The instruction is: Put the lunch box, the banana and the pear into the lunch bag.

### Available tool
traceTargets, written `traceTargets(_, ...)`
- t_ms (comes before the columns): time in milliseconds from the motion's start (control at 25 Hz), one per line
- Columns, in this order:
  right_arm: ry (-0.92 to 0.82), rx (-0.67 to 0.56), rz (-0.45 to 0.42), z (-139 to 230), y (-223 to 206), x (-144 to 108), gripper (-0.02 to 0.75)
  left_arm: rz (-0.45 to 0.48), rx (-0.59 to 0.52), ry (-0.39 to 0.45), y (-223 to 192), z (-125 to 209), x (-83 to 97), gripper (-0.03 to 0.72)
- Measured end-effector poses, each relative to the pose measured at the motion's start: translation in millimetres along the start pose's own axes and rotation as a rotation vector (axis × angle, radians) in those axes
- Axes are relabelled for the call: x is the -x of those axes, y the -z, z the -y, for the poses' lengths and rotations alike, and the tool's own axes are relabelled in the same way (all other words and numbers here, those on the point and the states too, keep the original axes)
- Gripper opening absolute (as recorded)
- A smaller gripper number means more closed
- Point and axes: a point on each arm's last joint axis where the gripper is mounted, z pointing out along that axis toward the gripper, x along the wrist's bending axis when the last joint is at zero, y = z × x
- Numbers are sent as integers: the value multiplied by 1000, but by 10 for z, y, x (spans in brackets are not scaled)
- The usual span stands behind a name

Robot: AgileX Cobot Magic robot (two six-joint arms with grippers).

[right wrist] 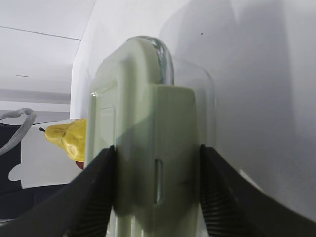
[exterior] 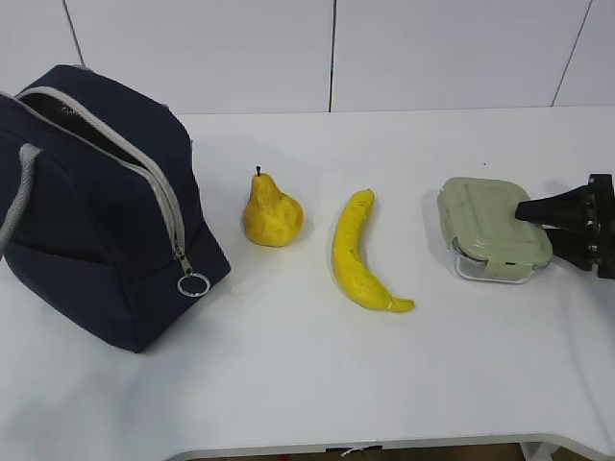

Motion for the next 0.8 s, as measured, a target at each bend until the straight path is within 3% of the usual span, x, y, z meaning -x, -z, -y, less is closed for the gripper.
traceTargets(800, -28, -6, 1, 6, 0, 0, 378, 0, 0, 0, 0, 0, 0, 288)
